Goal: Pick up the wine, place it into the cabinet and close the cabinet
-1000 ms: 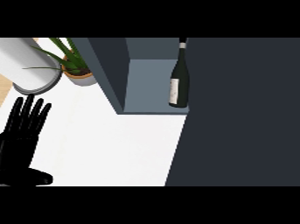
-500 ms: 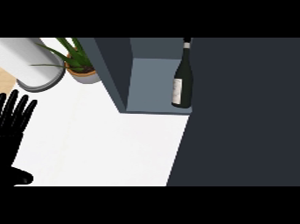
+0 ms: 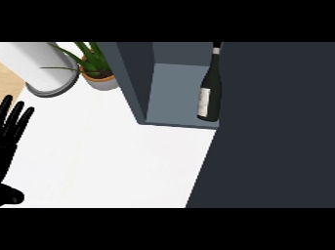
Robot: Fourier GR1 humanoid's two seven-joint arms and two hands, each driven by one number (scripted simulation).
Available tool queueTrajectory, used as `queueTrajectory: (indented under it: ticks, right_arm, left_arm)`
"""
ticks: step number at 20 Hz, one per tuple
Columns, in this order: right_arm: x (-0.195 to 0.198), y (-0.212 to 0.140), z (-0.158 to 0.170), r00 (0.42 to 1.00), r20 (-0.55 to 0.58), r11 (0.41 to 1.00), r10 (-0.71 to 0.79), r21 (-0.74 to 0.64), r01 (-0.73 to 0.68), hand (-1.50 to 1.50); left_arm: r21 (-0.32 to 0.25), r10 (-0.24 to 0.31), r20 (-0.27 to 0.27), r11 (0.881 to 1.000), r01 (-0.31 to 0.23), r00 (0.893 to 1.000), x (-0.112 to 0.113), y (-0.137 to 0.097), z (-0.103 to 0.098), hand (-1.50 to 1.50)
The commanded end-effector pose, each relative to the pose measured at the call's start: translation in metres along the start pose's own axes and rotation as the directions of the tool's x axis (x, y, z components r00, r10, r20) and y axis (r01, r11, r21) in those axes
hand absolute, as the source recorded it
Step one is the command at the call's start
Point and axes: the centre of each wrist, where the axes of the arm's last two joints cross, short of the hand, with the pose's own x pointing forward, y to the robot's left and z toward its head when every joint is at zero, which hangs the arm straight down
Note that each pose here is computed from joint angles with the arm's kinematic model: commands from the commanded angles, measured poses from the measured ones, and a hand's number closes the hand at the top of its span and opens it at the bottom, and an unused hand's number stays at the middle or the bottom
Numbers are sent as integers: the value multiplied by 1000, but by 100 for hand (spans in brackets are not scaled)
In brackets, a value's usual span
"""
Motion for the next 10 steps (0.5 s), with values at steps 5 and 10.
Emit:
queueTrajectory:
  ticks: [5,10]
  right_arm:
    - [13,15,-46,980,58,981,-189,43,187,150]
    - [22,22,-109,974,82,978,-210,19,209,150]
  left_arm:
    - [-25,-7,2,1000,7,1000,8,6,-9,-150]
    - [-7,14,-10,1000,-14,1000,7,12,-8,-150]
